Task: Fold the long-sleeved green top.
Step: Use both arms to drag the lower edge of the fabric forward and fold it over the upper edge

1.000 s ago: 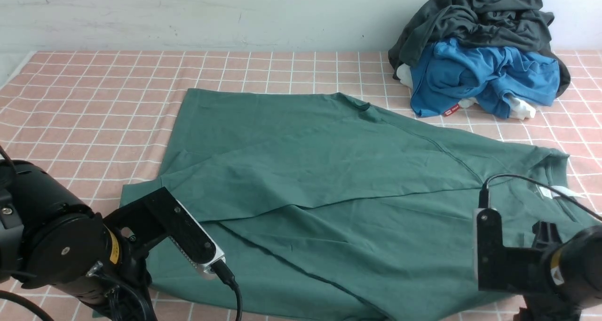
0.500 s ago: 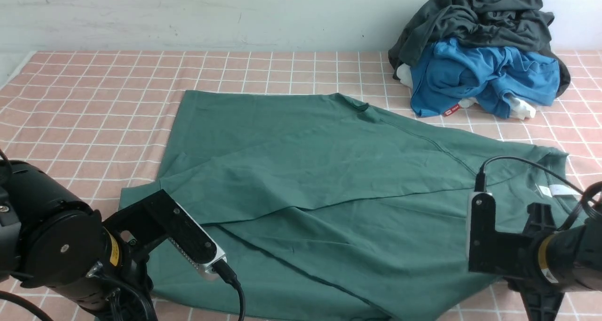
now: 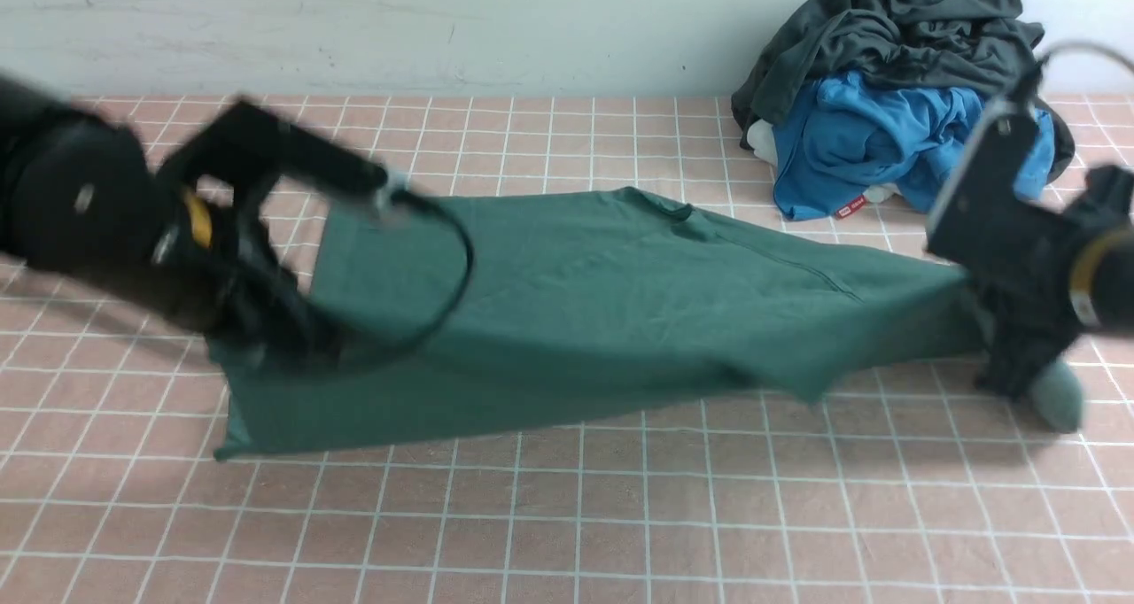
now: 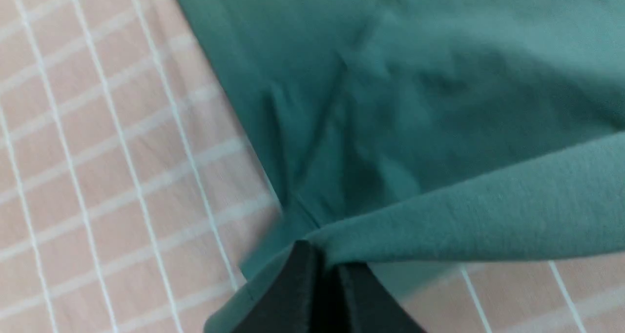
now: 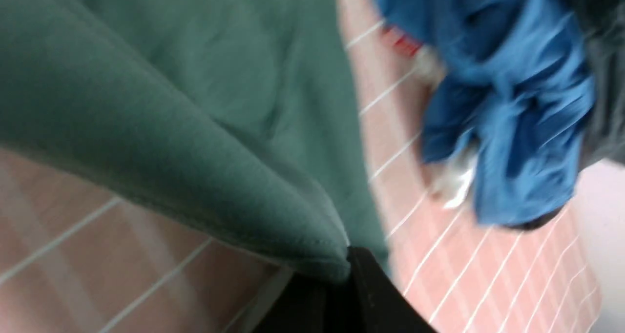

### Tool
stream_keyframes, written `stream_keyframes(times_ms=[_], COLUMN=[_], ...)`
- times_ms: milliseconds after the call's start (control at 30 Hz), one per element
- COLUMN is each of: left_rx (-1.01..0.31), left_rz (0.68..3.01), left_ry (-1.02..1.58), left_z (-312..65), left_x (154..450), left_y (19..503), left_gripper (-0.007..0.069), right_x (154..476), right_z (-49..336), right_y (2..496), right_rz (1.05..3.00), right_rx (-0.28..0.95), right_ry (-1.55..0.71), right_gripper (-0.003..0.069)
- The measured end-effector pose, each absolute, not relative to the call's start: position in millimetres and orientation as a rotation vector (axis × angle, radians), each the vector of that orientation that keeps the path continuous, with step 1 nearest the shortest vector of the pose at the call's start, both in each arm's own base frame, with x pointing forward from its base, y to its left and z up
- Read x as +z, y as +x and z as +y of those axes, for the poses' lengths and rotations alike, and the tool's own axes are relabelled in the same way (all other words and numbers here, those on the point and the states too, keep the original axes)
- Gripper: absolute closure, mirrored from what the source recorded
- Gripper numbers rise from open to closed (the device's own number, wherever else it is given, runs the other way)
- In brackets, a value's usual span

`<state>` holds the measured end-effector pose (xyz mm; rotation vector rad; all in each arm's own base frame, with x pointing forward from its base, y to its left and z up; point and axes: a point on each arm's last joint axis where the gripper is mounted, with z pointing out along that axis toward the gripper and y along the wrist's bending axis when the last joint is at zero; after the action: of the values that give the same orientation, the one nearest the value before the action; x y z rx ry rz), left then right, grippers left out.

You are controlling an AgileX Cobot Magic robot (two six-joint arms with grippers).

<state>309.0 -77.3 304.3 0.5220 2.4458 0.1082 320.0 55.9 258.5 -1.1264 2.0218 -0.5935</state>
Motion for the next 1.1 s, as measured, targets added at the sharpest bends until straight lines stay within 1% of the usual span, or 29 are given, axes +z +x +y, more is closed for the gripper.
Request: stream_keyframes(times_ms=[33, 67, 100, 167, 200, 267, 300, 367, 400, 433, 500, 533, 567, 600, 633, 733, 800, 833, 900, 933, 967, 1033, 1067, 1100], left_rx=[0.115, 0.118, 0.125, 0.139, 0.143, 0.154, 0.154, 0.157, 0.158, 0.159, 0.168, 0.171, 0.173, 0.174, 0.173, 0.161, 0.159, 0.162, 0.161, 0.163, 0.163, 0.158, 0.153, 0.126], left_rz=[2.445, 2.442, 2.419, 2.390, 2.402, 2.400, 2.401, 2.429, 2.438, 2.444, 2.480, 2.486, 2.483, 2.491, 2.488, 2.460, 2.451, 2.455, 2.464, 2.491, 2.506, 2.564, 2.572, 2.578], left_ry=[0.501, 0.491, 0.463, 0.427, 0.428, 0.407, 0.404, 0.367, 0.356, 0.349, 0.301, 0.284, 0.265, 0.259, 0.217, 0.144, 0.111, 0.104, 0.100, 0.112, 0.120, 0.205, 0.211, 0.261], left_z=[-76.3, -74.7, -74.4, -73.1, -73.0, -75.1, -75.2, -77.7, -77.5, -77.5, -73.9, -71.8, -70.0, -68.8, -65.0, -59.6, -56.1, -55.1, -54.7, -54.9, -55.4, -59.8, -60.1, -64.3], left_x=[301.4, 301.6, 301.1, 299.1, 292.4, 274.4, 272.7, 245.8, 240.1, 236.5, 217.7, 213.8, 215.7, 212.0, 214.5, 231.7, 245.6, 252.8, 258.4, 262.7, 263.3, 268.5, 268.2, 271.0], left_y=[327.1, 331.5, 359.8, 400.2, 406.3, 450.7, 453.9, 492.7, 499.8, 504.4, 528.8, 536.0, 540.9, 542.5, 548.2, 550.6, 548.5, 546.0, 543.3, 538.9, 537.1, 528.5, 527.9, 525.4], left_gripper=[0.0620, 0.0620, 0.0620, 0.0620, 0.0620, 0.0620, 0.0620, 0.0610, 0.0600, 0.0593, 0.0512, 0.0472, 0.0437, 0.0428, 0.0349, 0.0253, 0.0216, 0.0197, 0.0192, 0.0190, 0.0192, 0.0218, 0.0221, 0.0252], right_x=[258.4, 258.3, 256.1, 248.0, 246.0, 232.2, 229.6, 212.0, 207.4, 206.3, 198.9, 199.5, 201.9, 203.9, 210.7, 225.7, 237.1, 242.5, 245.6, 248.0, 248.2, 243.7, 242.8, 236.5], right_z=[56.3, 55.8, 56.7, 60.0, 61.2, 66.8, 67.8, 72.3, 72.2, 72.4, 68.1, 66.2, 64.1, 63.4, 58.7, 51.3, 46.9, 46.1, 46.9, 49.3, 50.7, 63.8, 64.5, 74.5], right_y=[336.0, 339.3, 358.9, 393.5, 399.5, 432.4, 437.3, 463.2, 469.2, 470.5, 482.1, 483.1, 483.7, 483.8, 481.5, 473.6, 466.6, 461.7, 457.7, 451.8, 450.3, 439.7, 438.6, 431.6], right_rz=[2.014, 2.015, 2.011, 2.015, 2.014, 2.017, 2.017, 2.032, 2.041, 2.042, 2.089, 2.105, 2.125, 2.126, 2.168, 2.236, 2.276, 2.305, 2.331, 2.375, 2.387, 2.497, 2.510, 2.592], right_rx=[-0.593, -0.594, -0.593, -0.599, -0.600, -0.606, -0.606, -0.598, -0.591, -0.589, -0.559, -0.551, -0.541, -0.540, -0.533, -0.561, -0.594, -0.612, -0.618, -0.622, -0.618, -0.522, -0.519, -0.393], right_ry=[-1.114, -1.108, -1.095, -1.083, -1.083, -1.080, -1.080, -1.059, -1.041, -1.037, -0.928, -0.892, -0.835, -0.822, -0.722, -0.595, -0.535, -0.507, -0.494, -0.492, -0.496, -0.543, -0.564, -0.621], right_gripper=[0.0645, 0.0645, 0.0645, 0.0645, 0.0645, 0.0636, 0.0634, 0.0580, 0.0554, 0.0546, 0.0424, 0.0379, 0.0345, 0.0337, 0.0278, 0.0246, 0.0251, 0.0270, 0.0291, 0.0331, 0.0351, 0.0447, 0.0465, 0.0536])
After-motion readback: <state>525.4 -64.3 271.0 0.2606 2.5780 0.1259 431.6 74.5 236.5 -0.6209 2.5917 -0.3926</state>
